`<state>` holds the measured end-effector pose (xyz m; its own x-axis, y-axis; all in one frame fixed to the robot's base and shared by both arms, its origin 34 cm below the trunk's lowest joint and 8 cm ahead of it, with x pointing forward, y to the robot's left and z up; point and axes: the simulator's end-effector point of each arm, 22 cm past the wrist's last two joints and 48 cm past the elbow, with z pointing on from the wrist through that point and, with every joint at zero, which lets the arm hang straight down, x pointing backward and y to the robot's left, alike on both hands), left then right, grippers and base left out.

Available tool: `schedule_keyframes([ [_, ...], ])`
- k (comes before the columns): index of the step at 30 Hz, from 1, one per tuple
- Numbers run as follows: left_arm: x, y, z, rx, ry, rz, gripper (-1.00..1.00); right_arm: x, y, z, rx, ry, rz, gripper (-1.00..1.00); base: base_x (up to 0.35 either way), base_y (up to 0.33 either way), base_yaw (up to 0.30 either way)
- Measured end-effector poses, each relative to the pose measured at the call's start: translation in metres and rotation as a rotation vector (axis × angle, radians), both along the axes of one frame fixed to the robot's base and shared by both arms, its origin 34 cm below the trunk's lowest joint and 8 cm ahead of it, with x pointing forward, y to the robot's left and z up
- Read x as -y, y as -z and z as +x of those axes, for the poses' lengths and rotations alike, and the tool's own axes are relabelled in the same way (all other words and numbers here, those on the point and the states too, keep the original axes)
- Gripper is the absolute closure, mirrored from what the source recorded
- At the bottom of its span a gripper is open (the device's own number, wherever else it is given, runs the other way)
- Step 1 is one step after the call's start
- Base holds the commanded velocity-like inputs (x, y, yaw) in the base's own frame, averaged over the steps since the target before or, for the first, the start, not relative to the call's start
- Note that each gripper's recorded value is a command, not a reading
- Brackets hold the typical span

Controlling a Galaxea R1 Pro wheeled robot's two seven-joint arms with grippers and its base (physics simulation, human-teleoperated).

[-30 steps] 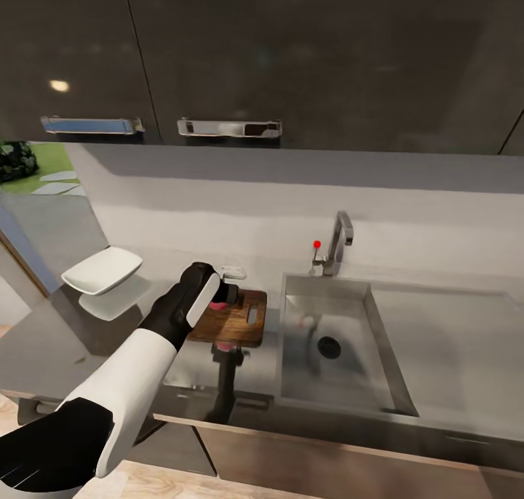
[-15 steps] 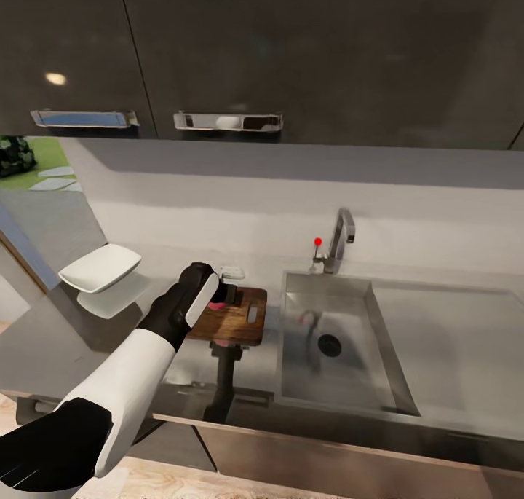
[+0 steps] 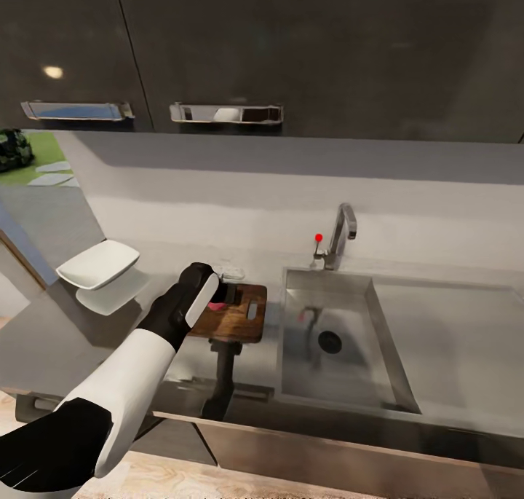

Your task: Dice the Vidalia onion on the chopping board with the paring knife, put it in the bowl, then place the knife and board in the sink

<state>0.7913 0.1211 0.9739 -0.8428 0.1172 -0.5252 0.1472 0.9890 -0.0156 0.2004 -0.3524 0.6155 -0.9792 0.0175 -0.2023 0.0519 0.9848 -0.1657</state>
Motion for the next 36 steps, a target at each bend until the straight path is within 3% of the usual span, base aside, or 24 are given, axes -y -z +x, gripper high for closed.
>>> schedule_keyframes([
  [36, -0.009, 0.0082, -0.0001, -0.012, -0.008, 0.013, 1.0, -0.0008, 0.0007, -0.0022, -0.006, -0.003, 0.001, -1.0, 0.021, 0.01, 0.0],
])
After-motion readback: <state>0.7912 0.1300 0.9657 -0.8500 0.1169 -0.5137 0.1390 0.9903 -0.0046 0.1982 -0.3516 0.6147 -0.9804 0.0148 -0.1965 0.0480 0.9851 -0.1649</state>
